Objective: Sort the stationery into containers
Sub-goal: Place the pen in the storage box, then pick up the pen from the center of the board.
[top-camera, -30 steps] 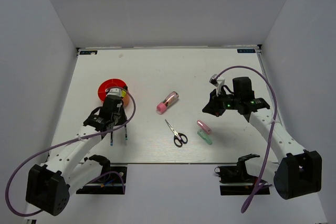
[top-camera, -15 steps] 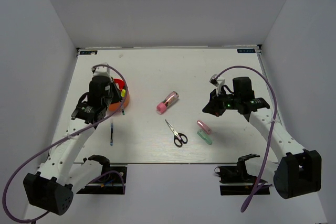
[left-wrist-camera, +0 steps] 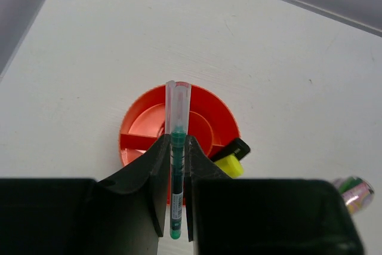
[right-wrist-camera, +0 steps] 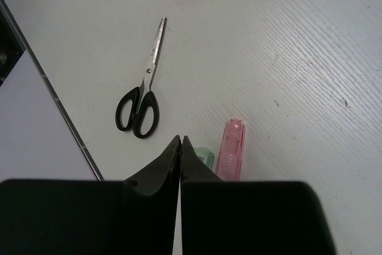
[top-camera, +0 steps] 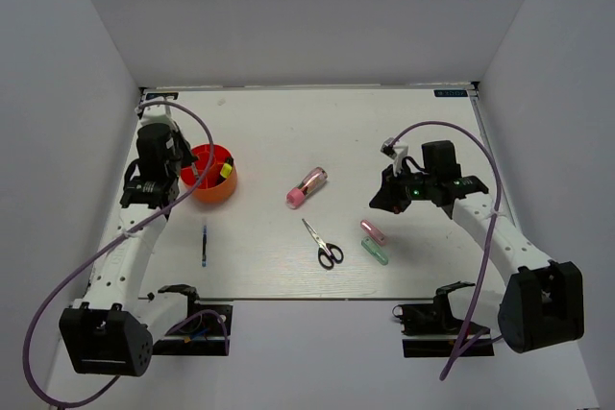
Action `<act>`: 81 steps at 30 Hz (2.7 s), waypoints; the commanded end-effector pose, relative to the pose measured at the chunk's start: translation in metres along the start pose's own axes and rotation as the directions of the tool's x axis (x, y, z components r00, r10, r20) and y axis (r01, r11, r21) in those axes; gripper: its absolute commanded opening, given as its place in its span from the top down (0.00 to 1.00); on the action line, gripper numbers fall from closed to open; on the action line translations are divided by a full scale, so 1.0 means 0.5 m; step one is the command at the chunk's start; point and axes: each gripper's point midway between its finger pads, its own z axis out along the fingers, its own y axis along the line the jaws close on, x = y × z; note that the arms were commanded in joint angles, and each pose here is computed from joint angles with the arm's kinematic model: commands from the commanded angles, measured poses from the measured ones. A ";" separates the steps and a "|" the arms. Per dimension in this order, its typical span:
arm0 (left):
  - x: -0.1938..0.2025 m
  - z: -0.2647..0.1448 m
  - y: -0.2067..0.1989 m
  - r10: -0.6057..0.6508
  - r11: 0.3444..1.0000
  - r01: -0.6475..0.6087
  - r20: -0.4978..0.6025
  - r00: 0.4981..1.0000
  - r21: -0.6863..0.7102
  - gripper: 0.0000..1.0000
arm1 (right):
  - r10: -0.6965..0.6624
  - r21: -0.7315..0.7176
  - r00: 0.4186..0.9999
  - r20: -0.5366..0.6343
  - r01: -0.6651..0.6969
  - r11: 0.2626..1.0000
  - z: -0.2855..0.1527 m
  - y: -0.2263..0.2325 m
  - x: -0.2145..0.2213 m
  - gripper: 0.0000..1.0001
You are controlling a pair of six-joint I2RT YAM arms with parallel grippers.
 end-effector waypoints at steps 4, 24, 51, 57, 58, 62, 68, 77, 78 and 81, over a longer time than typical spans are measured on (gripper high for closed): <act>-0.011 0.031 0.045 -0.042 0.999 0.043 0.089 0.995 -0.011 1.00 | -0.007 -0.023 1.000 -0.001 0.007 1.000 0.011 -0.003 0.003 0.99; 0.031 0.098 0.110 -0.062 0.987 0.081 0.136 0.989 -0.141 1.00 | 0.003 -0.023 1.000 -0.024 -0.003 1.000 0.015 -0.010 0.012 0.99; 0.126 0.090 0.108 -0.130 0.977 0.140 0.072 0.989 -0.159 0.36 | 0.004 -0.029 1.000 -0.026 -0.005 1.000 0.015 -0.008 0.011 0.99; 0.077 0.032 0.096 -0.129 0.982 0.140 0.096 0.987 -0.125 0.42 | -0.011 -0.032 1.000 -0.019 0.010 0.999 0.011 -0.003 0.008 0.81; 0.066 0.006 0.084 -0.126 0.986 0.133 0.073 0.989 -0.104 0.48 | -0.015 -0.029 1.000 -0.014 0.015 0.999 0.010 -0.004 0.005 0.67; 0.065 -0.071 0.038 -0.122 0.992 0.122 -0.032 0.992 0.023 0.77 | -0.016 -0.019 1.000 -0.011 0.015 1.000 0.008 -0.005 0.001 0.18; 0.191 -0.154 -0.010 -0.075 0.975 0.139 -0.327 0.942 0.174 0.38 | 0.028 -0.002 0.999 -0.026 -0.028 1.000 0.011 -0.012 0.004 0.18; 0.392 -0.158 -0.021 0.065 0.964 0.099 -0.579 0.812 0.247 0.75 | 0.036 0.050 0.999 0.000 -0.036 0.998 0.000 -0.033 0.001 0.89; 0.403 -0.154 -0.017 0.077 0.966 0.085 -0.584 0.808 0.245 0.77 | 0.039 0.052 0.999 0.001 -0.039 0.998 0.000 -0.035 0.003 0.89; 0.402 -0.141 -0.016 0.083 0.969 0.072 -0.591 0.802 0.235 0.73 | 0.043 0.055 0.999 0.006 -0.044 0.998 -0.002 -0.038 0.002 0.88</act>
